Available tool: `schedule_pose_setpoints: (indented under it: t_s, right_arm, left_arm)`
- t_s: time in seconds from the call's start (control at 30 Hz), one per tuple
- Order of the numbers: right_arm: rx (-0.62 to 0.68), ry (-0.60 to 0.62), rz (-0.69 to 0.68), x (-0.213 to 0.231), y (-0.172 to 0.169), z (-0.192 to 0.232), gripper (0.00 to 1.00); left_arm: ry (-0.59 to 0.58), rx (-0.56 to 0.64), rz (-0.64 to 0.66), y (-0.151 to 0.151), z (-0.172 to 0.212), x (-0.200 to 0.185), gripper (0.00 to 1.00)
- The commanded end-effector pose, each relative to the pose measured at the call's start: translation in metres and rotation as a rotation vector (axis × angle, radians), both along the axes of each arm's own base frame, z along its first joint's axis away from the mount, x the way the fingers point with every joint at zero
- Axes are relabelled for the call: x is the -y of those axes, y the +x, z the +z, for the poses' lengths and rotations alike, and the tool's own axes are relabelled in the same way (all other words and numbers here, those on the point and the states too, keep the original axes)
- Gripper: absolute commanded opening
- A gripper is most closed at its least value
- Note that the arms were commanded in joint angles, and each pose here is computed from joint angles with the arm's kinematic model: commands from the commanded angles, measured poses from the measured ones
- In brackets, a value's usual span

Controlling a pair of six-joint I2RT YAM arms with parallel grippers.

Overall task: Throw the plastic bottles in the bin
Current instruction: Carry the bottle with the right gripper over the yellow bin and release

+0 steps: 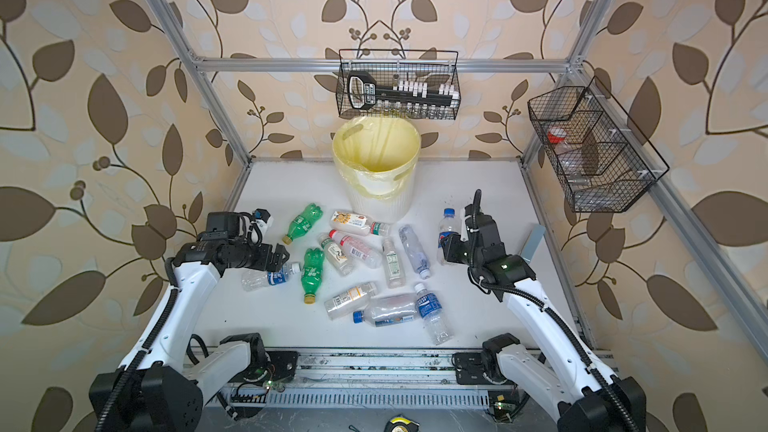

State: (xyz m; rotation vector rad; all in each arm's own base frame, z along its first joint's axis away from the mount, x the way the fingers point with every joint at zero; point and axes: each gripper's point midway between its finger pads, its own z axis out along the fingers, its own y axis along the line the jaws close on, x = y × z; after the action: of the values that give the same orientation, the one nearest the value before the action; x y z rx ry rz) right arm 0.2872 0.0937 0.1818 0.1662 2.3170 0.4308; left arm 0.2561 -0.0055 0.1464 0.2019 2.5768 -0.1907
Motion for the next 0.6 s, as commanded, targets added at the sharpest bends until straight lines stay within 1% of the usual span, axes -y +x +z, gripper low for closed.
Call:
schedule_pose_setpoints:
  t_s: [0.0, 0.23, 0.33, 0.57]
  right_arm:
    - [0.060, 0.062, 0.014, -0.010, 0.005, 0.035, 0.35]
    - [0.203, 0.087, 0.039, -0.029, 0.025, 0.101, 0.34]
    - [0.243, 0.109, 0.042, -0.036, 0.035, 0.129, 0.32]
    - [0.348, 0.146, 0.076, -0.062, 0.051, 0.196, 0.32]
  left_arm:
    - [-0.004, 0.029, -0.012, -0.001, 0.005, -0.001, 0.99]
    - [-0.010, 0.028, -0.006, 0.000, 0.005, -0.002, 0.99]
    - [-0.010, 0.034, 0.000, -0.001, 0.006, -0.003, 0.99]
    - [-0.007, 0.030, 0.047, 0.002, 0.002, -0.013, 0.99]
